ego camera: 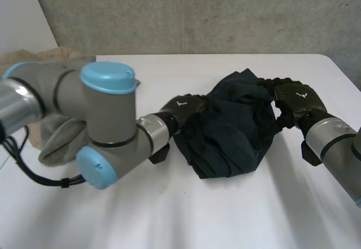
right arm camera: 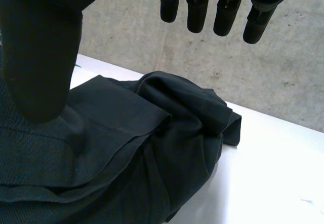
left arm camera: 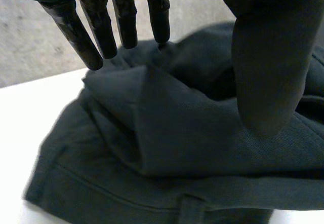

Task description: Fold the laundry.

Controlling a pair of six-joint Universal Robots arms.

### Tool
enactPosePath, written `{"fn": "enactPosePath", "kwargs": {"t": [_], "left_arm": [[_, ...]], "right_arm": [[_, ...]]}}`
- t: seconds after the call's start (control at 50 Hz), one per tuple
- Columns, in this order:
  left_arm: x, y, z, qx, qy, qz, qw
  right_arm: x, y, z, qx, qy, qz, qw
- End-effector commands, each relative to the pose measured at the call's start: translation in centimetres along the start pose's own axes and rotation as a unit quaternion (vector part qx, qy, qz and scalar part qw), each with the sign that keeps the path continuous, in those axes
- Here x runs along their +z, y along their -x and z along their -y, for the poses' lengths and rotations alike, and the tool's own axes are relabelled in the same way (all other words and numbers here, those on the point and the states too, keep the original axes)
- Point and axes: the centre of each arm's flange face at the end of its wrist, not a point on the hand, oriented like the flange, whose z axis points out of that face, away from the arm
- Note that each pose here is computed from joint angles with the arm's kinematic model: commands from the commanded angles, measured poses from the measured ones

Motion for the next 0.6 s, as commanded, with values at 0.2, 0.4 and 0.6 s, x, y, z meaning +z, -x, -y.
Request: {"fn": "enactPosePath", "kwargs": {"t": [0.2,0.4,0.6], "left_arm": [[1.6,0.2,-0.1,0.001,0.025,0.095,0.995],[-5.8,5.0,19.3,0.103,-0.291,0.223,0.924],[-4.2,-3.9,20.5,0.184,-0.360,0.064,0.912]], "right_arm": [[-0.1,0.1,0.2,-0.025,-0.006,0.005,1.000],[-0.4,1.1,0.1,-0.033,-0.008,0.028,0.999],[-0.3,0.1,0.8,-0.025,-0.018,0.011,0.999]]}}
